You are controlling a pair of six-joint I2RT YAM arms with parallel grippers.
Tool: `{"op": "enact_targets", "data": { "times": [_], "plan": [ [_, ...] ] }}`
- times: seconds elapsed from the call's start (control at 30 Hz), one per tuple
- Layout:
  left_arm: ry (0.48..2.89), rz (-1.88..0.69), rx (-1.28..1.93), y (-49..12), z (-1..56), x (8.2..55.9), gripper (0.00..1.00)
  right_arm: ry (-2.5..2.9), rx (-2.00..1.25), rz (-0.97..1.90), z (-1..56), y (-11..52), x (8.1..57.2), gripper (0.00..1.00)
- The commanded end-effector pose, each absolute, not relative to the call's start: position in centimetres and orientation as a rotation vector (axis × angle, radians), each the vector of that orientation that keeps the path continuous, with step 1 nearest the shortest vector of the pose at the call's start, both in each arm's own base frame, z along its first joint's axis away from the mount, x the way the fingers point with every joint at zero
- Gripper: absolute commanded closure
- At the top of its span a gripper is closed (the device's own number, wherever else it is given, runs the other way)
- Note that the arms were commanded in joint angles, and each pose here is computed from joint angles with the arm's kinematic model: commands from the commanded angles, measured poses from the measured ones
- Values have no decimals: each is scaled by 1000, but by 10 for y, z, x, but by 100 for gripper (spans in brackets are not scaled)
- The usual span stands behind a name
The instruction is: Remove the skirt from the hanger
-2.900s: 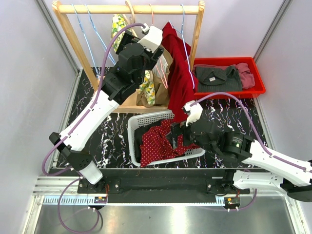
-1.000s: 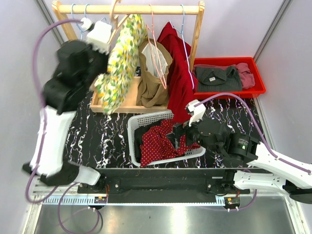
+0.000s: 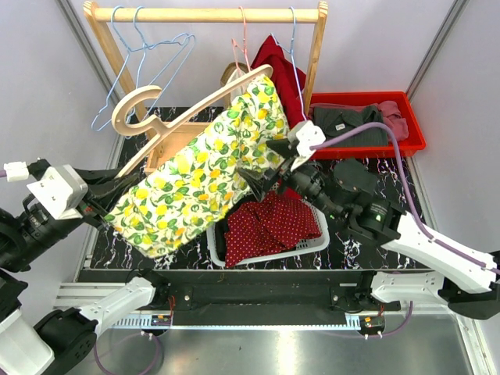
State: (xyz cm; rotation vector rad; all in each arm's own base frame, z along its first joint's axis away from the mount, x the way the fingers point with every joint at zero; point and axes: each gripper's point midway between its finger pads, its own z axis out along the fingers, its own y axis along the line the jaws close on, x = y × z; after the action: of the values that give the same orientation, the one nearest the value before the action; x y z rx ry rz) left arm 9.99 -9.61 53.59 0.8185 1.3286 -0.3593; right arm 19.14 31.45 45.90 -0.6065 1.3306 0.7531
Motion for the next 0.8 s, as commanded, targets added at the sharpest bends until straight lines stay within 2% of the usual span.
{"op": "enact_targets", "data": {
  "times": [0.0, 0.1, 0.13, 0.23, 0.27, 0.33, 0.5, 0.6, 0.77],
  "plan": [
    [1175, -381, 829, -98, 568, 82, 100, 1292, -558, 747, 470, 309, 217, 0],
    [1191, -380, 838, -100, 562, 86, 100, 1288, -535, 790, 472, 306, 229, 4],
    [1202, -380, 843, -101, 558, 89, 100, 1292, -528, 827, 472, 308, 228, 13],
    [1214, -380, 846, -103, 554, 92, 100, 1288, -529, 840, 475, 308, 227, 31],
    [1213, -376, 842, -103, 554, 94, 100, 1287, -526, 838, 475, 307, 227, 41],
    [1209, -378, 843, -104, 555, 94, 100, 1285, -525, 828, 475, 305, 228, 46],
    [1206, -386, 849, -105, 554, 93, 100, 1318, -491, 756, 462, 297, 238, 6],
    [1197, -371, 847, -102, 555, 91, 100, 1328, -453, 614, 453, 274, 250, 0],
    [1189, -375, 856, -102, 556, 87, 100, 1352, -394, 497, 438, 241, 267, 0]
  ]
}}
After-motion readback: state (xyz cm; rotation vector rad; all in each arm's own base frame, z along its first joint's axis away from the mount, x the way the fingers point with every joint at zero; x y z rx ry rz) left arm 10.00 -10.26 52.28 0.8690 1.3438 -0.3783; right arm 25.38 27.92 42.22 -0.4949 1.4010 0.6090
